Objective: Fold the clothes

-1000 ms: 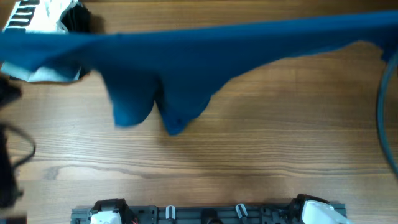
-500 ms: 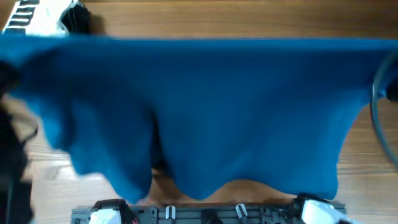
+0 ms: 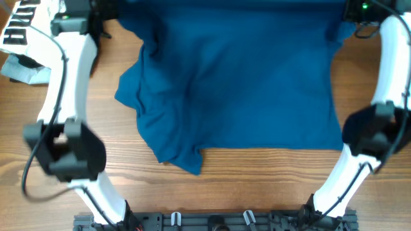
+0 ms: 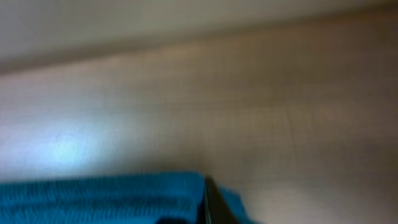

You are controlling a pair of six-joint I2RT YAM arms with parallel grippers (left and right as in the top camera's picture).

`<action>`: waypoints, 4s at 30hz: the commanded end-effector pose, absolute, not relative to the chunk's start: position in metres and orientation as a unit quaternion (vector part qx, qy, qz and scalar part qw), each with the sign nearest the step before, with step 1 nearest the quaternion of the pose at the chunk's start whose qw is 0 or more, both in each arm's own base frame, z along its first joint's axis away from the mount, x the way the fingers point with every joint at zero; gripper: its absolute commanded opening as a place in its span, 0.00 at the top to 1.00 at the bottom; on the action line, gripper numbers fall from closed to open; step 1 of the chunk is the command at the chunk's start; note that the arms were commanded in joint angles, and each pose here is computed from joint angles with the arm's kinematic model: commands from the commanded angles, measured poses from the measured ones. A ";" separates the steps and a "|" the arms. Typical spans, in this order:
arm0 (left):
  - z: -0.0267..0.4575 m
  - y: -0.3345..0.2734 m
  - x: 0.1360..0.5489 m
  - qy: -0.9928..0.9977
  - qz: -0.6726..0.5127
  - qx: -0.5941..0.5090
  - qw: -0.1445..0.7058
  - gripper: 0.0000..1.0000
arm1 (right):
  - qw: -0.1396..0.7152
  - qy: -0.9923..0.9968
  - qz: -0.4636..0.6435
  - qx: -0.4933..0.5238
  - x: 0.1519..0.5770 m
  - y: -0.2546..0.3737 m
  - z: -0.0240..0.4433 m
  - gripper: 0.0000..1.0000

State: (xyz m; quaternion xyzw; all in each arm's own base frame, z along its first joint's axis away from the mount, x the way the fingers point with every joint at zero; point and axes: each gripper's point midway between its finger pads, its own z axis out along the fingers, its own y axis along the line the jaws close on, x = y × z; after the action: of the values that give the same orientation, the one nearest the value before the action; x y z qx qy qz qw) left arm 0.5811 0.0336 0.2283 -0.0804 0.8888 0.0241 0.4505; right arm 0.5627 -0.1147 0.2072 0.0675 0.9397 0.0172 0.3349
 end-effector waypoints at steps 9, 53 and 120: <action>0.173 0.006 0.627 0.877 -0.035 -0.112 0.466 0.96 | 0.351 0.931 0.003 0.098 0.596 -0.145 0.162 0.96; 0.168 0.032 0.427 0.980 -0.007 -0.147 0.135 0.00 | 0.055 0.982 0.070 0.170 0.427 -0.137 0.119 0.20; 0.043 -0.097 0.272 0.972 -0.139 -0.166 0.088 0.20 | 0.248 0.959 0.092 0.103 0.343 -0.052 0.308 0.19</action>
State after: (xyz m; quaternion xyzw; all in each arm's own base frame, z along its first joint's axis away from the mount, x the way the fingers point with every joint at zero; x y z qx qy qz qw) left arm 0.2941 -0.0960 0.0432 -0.1817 0.9648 -0.1387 0.1297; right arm 0.3408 -0.0549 0.3086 0.1014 0.9599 0.0847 0.2474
